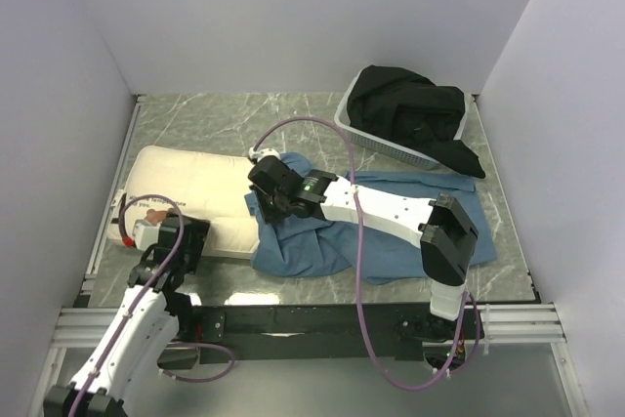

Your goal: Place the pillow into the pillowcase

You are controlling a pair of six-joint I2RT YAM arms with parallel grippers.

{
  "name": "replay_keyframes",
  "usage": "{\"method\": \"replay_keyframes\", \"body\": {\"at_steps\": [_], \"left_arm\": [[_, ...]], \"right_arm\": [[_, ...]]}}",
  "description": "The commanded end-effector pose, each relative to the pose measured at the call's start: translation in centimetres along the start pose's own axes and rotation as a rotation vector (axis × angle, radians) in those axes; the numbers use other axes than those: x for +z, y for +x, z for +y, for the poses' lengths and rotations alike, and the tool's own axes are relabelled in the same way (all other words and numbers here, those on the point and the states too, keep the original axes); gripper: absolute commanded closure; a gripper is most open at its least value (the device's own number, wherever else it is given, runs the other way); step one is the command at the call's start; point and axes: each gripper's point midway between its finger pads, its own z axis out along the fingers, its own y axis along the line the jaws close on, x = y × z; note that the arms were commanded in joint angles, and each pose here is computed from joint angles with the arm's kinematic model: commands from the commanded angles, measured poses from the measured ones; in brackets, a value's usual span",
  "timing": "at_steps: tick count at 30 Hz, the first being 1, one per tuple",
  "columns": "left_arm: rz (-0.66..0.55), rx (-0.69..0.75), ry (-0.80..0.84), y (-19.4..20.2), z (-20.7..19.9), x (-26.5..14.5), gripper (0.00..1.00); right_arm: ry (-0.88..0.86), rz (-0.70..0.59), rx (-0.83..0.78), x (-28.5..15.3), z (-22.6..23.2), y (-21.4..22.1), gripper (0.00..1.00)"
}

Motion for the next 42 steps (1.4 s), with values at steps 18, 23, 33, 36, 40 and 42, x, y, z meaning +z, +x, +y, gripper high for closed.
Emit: {"method": "replay_keyframes", "body": {"at_steps": [18,23,33,36,40,42], "left_arm": [[0.017,0.146,0.327,0.6,-6.9,-1.6,0.99],[0.003,0.208,0.346,-0.5,-8.6,-3.8,0.99],[0.056,0.413,0.434,-2.2,-13.0,-11.2,0.99],[0.024,0.466,0.456,-3.8,-14.4,-13.9,0.99],[0.009,0.507,0.573,-5.1,-17.8,-18.4,0.99],[0.031,0.535,0.605,-5.0,-18.7,-19.6,0.99]], "right_arm": [[0.128,-0.203,-0.035,-5.2,2.2,7.5,0.11],[0.265,-0.201,-0.081,-2.0,-0.1,8.1,0.04],[0.165,-0.336,-0.179,-10.0,4.2,-2.3,0.77],[-0.032,-0.365,-0.196,-15.2,7.7,-5.4,0.87],[-0.223,-0.368,-0.209,-19.1,10.4,-8.9,0.89],[-0.344,-0.352,-0.2,-20.7,12.0,-10.3,0.93]]}}
